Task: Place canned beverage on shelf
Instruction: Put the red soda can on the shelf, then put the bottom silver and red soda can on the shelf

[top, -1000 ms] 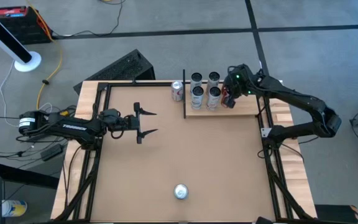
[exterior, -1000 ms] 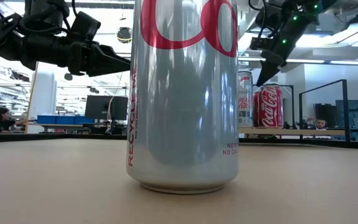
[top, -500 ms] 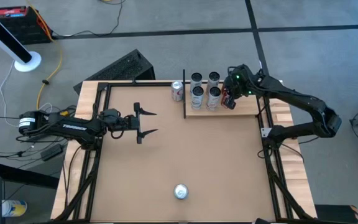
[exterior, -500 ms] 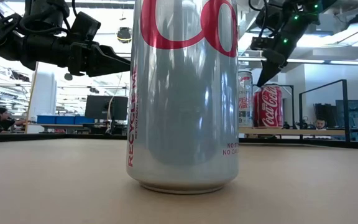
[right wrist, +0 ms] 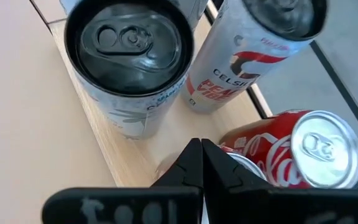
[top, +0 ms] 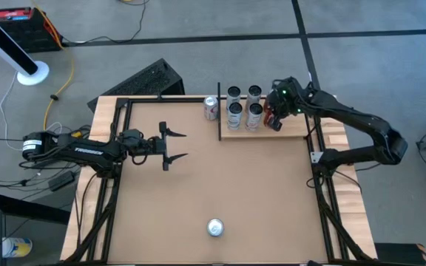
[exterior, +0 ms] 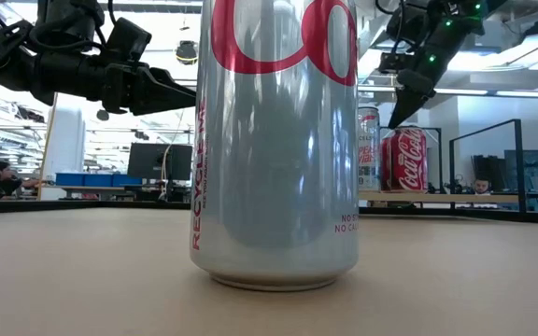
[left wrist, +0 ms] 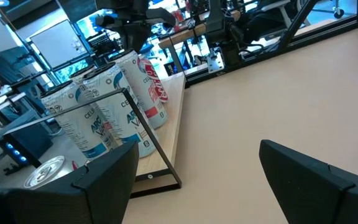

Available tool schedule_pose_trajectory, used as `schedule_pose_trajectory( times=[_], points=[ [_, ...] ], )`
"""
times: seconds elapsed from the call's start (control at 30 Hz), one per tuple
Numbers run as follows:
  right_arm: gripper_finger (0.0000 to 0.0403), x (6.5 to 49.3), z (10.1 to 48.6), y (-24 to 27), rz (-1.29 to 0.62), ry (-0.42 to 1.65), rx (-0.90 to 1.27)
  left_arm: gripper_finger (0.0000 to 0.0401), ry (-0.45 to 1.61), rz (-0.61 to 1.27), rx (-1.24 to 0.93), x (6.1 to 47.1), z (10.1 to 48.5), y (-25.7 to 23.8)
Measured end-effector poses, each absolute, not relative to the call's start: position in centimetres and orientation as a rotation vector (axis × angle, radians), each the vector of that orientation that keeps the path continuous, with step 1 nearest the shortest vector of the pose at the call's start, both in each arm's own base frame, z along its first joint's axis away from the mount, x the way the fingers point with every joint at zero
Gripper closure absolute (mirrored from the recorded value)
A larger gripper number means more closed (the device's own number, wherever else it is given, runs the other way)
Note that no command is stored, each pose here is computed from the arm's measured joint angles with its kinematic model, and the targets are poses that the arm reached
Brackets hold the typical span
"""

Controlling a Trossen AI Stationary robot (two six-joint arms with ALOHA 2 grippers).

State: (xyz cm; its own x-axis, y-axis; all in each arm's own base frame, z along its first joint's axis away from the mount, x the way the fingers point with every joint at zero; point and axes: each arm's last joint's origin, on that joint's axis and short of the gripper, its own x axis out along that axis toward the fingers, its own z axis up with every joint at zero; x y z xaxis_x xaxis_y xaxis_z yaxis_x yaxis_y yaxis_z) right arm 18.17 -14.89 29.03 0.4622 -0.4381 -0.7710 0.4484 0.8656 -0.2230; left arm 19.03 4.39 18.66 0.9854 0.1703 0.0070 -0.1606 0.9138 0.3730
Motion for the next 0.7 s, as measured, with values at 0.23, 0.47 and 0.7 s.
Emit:
schedule_pose_trajectory(
  times=[0.23, 0.47, 0.7],
  points=[
    [0.0384, 17.4, 31.6, -14.0, -0.562, 0.846, -0.029, 0.0081, 0.026, 0.171, 0.382, 19.0, 18.7, 4.4],
    [0.0383, 17.9, 33.8, -11.2, -0.491, 0.733, -0.051, 0.0081, 0.026, 0.170, 0.381, 19.0, 18.7, 4.4],
    [0.0383, 19.8, 34.1, -6.3, -0.230, 0.681, -0.067, 0.0081, 0.029, 0.040, 0.234, 19.1, 18.4, 4.0]
  ],
)
